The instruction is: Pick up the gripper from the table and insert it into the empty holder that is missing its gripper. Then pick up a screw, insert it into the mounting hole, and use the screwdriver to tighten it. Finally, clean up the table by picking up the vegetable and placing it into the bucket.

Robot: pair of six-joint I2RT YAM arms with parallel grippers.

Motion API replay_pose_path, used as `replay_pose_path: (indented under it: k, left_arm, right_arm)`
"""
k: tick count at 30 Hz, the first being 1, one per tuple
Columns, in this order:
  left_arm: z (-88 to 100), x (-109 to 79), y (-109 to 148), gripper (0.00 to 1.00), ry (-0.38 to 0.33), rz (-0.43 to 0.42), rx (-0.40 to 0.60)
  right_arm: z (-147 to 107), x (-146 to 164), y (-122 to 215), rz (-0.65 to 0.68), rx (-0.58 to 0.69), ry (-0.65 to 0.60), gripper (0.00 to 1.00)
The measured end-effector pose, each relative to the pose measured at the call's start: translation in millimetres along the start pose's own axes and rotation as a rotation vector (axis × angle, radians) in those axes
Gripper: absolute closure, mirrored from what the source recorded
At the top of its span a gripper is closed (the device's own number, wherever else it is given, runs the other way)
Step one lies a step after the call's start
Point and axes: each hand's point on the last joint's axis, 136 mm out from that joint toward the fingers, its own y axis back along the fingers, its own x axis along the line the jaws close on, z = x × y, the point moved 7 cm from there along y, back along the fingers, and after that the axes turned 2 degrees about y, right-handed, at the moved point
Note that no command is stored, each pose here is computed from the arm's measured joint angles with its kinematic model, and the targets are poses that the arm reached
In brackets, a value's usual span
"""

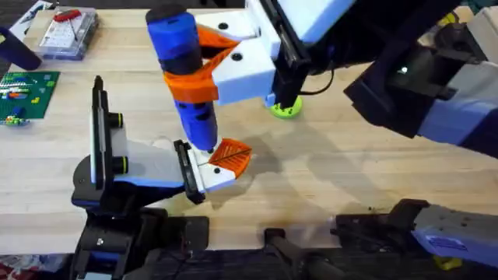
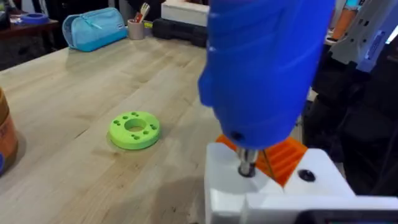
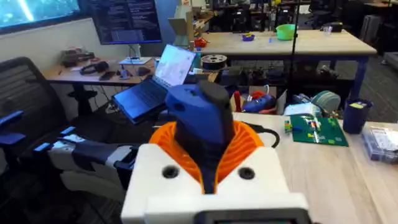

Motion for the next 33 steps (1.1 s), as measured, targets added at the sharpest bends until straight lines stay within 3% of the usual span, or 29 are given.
replay_pose_path:
  k: [11,22,33]
  left_arm:
    - [0.0,0.0,0,0.987,0.000,0.000,0.000]
    - [0.0,0.0,0,0.987,0.000,0.000,0.000]
    - [0.0,0.0,0,0.987,0.000,0.000,0.000]
  right_arm:
    - [20,3,-2,0.036,-0.019,0.018,0.950]
    - [10,2,-2,0.040,0.023,-0.046,0.948]
    - [6,2,-2,0.038,0.038,0.004,0.950]
